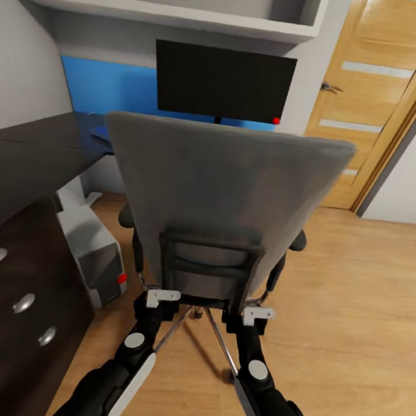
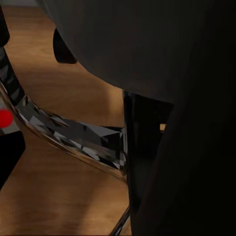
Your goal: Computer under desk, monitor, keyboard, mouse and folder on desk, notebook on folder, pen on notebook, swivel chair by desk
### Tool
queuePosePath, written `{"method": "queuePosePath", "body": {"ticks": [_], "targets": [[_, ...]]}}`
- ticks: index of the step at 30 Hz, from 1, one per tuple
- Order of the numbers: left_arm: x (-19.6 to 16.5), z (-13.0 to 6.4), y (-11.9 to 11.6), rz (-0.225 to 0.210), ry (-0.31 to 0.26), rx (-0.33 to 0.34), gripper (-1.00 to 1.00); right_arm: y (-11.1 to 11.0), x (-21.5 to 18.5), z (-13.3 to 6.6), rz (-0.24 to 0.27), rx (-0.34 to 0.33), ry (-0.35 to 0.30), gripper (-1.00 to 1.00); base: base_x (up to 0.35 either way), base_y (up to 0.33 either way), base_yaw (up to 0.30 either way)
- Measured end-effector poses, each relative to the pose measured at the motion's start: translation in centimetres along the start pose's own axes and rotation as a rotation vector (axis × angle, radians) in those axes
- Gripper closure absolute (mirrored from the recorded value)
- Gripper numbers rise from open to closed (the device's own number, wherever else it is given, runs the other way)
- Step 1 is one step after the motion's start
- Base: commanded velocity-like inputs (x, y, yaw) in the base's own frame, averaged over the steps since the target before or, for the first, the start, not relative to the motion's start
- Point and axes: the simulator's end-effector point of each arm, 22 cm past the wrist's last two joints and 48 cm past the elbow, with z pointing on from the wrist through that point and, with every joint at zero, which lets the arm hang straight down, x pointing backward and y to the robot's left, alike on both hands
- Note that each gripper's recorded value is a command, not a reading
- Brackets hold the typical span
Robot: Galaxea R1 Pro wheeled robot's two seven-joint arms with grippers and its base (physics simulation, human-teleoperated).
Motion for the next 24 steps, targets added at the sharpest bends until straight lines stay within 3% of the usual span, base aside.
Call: {"method": "queuePosePath", "body": {"ticks": [24], "targets": [[0.13,0.0,-0.04,0.007,0.005,0.0,-1.0,-0.07,-0.14,0.0,-0.002,-0.004,-0.004,-1.0,0.322,0.0,0.011]]}}
